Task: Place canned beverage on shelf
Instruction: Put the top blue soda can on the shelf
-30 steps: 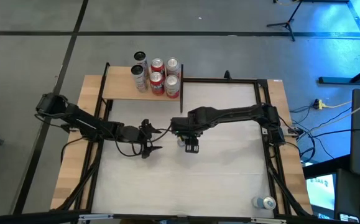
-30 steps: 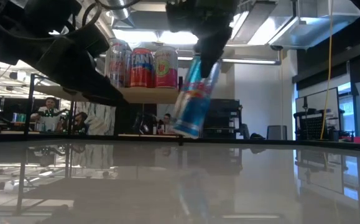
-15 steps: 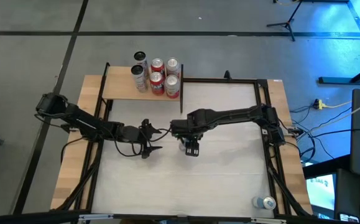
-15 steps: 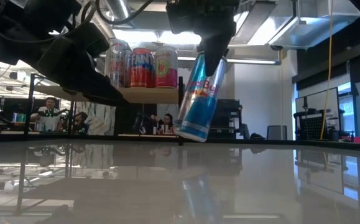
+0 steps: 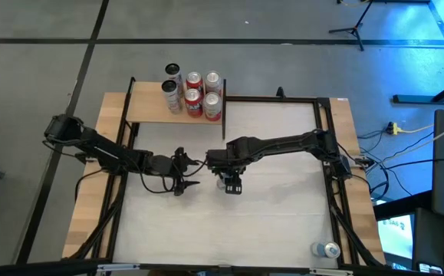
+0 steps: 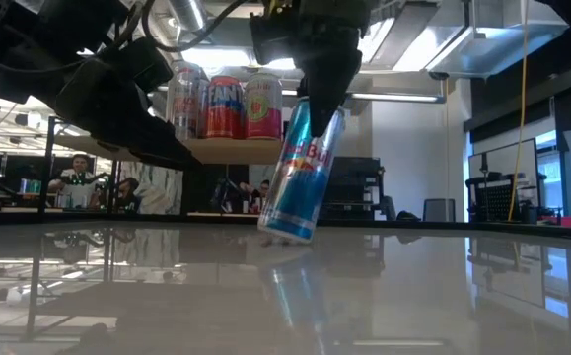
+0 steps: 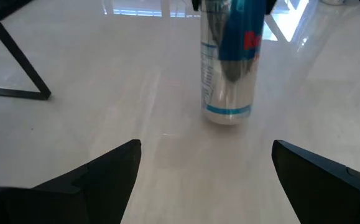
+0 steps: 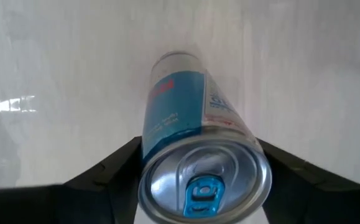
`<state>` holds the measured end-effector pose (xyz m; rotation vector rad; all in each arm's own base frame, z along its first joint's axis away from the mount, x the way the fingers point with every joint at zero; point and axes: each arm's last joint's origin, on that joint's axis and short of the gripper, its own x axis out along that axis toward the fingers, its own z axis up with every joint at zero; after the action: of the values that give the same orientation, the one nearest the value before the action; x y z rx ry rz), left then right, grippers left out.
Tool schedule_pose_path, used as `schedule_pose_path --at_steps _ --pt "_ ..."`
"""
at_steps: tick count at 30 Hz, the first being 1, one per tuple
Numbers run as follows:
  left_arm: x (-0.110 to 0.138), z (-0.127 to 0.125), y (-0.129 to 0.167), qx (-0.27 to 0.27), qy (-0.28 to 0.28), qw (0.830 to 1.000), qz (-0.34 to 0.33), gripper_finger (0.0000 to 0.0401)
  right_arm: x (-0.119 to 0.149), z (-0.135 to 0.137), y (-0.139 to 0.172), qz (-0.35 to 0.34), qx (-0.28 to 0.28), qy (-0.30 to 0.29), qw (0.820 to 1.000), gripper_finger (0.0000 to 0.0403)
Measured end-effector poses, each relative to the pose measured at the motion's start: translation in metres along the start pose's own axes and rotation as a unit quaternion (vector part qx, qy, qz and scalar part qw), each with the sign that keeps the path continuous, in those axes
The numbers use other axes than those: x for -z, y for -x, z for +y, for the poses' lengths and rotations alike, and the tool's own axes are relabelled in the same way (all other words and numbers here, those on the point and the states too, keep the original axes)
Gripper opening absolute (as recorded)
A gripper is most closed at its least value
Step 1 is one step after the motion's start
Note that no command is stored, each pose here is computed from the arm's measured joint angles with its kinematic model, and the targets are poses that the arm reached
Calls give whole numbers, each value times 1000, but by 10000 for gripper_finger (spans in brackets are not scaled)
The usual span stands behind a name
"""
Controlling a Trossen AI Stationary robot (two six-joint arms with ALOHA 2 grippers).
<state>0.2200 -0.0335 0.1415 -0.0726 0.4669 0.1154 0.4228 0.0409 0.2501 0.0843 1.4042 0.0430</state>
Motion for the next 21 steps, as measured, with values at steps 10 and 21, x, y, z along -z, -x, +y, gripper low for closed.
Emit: schedule_pose_path --at_steps 10,21 --pt "0 0 0 6 0 1000 0 352 -7 1 0 -37 -6 3 999 277" --pt "0 0 0 6 0 1000 0 352 -6 2 16 -28 -7 12 1000 312"
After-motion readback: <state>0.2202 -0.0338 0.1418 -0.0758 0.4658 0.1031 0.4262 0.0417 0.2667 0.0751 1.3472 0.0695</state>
